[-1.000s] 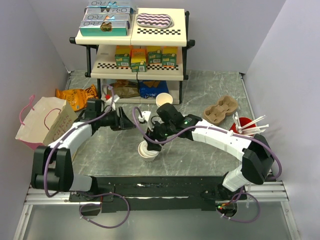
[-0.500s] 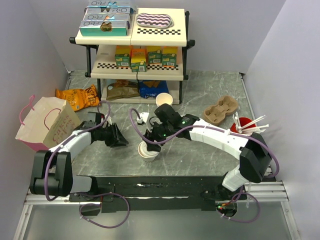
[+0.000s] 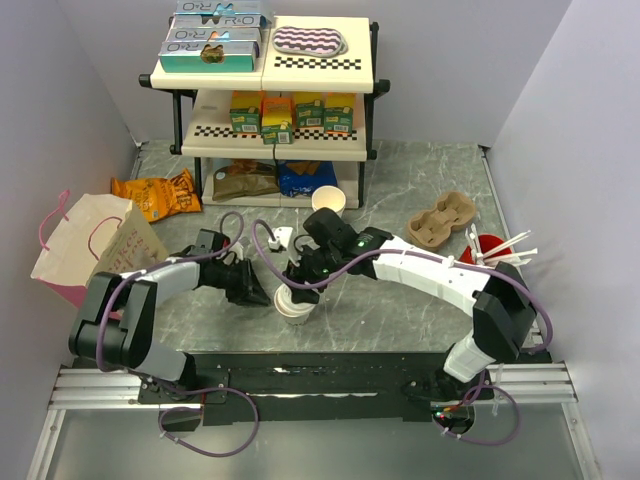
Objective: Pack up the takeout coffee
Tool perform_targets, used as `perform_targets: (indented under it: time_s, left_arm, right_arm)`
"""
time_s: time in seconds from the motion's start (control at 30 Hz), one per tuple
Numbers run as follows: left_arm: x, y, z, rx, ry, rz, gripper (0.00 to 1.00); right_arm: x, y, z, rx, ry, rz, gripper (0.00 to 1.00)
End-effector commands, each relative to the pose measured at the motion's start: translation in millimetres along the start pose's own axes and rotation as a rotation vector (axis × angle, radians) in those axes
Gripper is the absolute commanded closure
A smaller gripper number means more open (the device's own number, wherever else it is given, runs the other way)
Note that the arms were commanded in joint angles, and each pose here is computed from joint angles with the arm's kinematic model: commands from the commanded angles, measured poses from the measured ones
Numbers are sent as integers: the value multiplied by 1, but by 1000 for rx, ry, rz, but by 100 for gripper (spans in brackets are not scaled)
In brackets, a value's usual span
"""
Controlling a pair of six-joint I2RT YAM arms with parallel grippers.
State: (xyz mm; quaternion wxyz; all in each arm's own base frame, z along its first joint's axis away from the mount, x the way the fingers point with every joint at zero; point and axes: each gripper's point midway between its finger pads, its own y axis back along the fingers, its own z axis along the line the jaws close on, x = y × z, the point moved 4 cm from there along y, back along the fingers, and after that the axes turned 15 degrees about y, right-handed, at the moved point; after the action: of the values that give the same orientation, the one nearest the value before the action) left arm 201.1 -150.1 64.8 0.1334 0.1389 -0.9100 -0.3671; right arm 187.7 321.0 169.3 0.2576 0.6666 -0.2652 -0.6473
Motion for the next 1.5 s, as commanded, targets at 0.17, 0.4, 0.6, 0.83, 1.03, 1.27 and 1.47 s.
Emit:
perform_targets:
  time_s: [0.17,0.4,0.6,0.83,1.03,1.27,1.47]
  left_arm:
    - [-7,-1,-35,123,-41,30,77]
    - [-10,1,-41,121,-51,32,78]
    - [-20,26,-24,5,-63,-11,69]
    - [-11,31,-7,-17,70,129,70]
    - [18,39,-3,-15,172,193,85]
    - [54,32,14,-3,309,268,99]
    - [54,16,-10,38,211,337,99]
  right_arm:
    - [-20,-6,6,-35,62,-32,33]
    - [-23,-7,7,-31,107,-23,34]
    - [-24,-5,9,-12,147,-17,34]
    - [-29,-3,18,5,246,-11,34]
    - [-31,-5,25,21,322,6,34]
    - [-31,-9,29,19,342,17,34]
    - [-38,-8,27,25,365,10,34]
